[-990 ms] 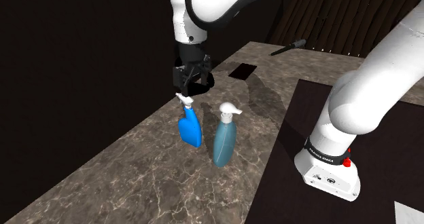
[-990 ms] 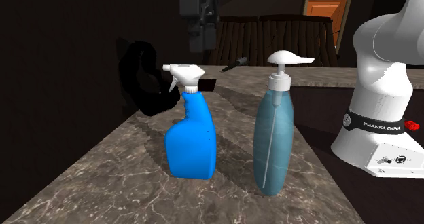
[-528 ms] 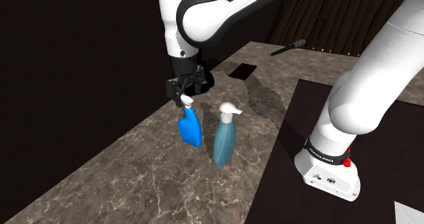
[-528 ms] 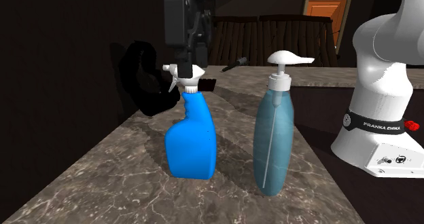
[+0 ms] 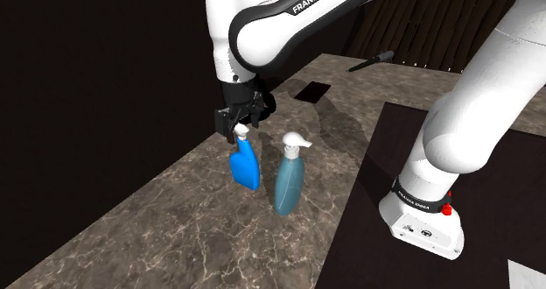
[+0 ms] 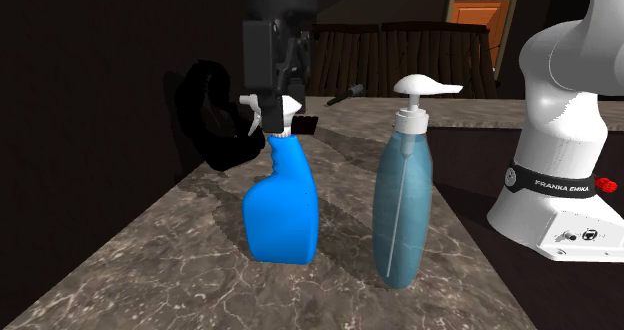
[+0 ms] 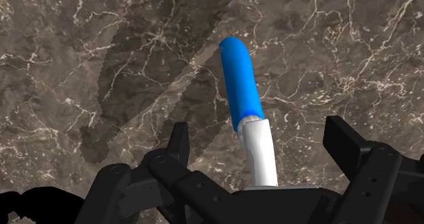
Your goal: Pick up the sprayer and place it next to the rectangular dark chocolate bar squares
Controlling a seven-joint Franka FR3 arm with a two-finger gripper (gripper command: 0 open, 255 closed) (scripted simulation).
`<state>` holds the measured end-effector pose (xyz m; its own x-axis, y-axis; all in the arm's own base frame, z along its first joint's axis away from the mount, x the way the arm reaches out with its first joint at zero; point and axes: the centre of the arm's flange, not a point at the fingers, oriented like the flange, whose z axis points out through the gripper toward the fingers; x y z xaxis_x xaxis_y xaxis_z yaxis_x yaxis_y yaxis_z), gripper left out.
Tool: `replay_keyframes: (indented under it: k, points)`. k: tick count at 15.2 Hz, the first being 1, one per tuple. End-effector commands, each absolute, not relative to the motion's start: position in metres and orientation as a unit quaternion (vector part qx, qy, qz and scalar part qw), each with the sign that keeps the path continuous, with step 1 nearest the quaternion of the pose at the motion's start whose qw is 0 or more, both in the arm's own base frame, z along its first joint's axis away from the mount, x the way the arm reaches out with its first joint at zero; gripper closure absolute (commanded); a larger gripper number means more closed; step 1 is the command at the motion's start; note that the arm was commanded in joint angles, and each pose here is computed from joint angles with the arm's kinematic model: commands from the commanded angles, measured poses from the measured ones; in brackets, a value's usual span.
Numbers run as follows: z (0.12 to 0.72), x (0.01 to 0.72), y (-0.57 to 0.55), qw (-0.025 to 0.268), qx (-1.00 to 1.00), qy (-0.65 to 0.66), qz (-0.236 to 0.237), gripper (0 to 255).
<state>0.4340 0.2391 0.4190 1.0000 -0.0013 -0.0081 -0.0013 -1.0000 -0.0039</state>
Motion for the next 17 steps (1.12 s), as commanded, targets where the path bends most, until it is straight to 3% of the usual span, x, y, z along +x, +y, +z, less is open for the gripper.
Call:
replay_keyframes:
  k: [1, 2, 3, 17]
  points:
    - [0.419, 0.434, 0.239, 0.002, -1.000, 0.001, 0.004, 0]
    - [0.419, 0.434, 0.239, 0.002, -1.000, 0.001, 0.004, 0]
    - [0.419, 0.434, 0.239, 0.002, -1.000, 0.001, 0.004, 255]
    - [0.445, 0.434, 0.239, 0.002, -1.000, 0.001, 0.004, 255]
